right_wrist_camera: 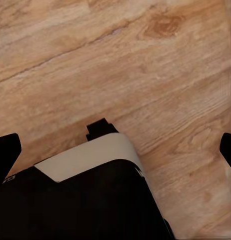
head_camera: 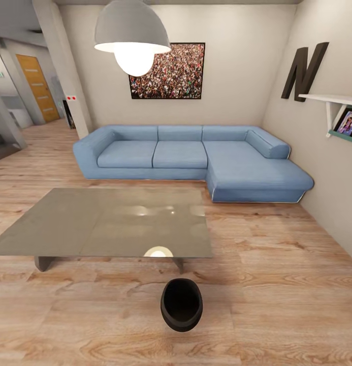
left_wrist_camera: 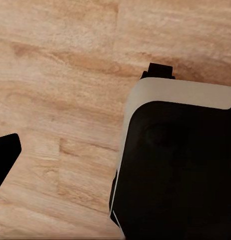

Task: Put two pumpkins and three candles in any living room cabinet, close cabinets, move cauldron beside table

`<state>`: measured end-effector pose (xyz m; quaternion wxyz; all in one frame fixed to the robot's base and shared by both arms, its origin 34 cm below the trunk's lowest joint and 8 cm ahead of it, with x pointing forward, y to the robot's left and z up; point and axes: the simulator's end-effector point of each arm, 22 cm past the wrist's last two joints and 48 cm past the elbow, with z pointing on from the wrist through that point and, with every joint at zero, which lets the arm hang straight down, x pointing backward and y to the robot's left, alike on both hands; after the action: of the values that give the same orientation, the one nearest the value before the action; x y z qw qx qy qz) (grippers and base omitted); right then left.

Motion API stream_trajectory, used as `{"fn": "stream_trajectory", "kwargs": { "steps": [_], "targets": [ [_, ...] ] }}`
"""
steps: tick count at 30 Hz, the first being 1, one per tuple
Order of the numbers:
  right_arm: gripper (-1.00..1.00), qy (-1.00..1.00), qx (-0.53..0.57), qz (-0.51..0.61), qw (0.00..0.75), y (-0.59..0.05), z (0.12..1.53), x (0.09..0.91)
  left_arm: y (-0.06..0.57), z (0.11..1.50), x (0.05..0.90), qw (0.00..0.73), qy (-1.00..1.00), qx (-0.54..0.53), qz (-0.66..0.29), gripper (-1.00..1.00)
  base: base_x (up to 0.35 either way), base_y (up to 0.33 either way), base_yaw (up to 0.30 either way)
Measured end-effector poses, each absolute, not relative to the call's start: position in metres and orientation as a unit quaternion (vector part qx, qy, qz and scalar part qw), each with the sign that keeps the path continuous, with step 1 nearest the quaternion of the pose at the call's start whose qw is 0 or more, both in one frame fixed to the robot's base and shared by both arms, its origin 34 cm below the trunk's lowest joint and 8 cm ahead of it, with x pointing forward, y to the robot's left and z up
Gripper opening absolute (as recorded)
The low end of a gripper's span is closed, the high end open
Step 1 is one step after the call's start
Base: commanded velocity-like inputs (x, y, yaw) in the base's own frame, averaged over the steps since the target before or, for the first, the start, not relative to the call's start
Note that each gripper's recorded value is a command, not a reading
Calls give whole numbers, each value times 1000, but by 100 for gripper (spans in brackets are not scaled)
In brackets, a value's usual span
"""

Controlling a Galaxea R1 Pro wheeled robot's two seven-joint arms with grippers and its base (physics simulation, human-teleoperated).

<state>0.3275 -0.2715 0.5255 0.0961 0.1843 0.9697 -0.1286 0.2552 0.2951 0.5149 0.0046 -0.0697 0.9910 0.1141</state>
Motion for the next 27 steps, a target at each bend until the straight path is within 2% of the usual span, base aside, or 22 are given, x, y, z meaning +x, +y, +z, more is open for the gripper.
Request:
{"fn": "stream_trajectory", "kwargs": {
  "steps": [8,27],
  "targets": [
    [100,968,186,-143,88,-280,534,296,298,526,208,-14,990,-68,119,100,0,0,0],
    [100,961,199,-149,121,-281,563,292,305,552,182,-22,990,-65,125,100,0,0,0]
  ]
}}
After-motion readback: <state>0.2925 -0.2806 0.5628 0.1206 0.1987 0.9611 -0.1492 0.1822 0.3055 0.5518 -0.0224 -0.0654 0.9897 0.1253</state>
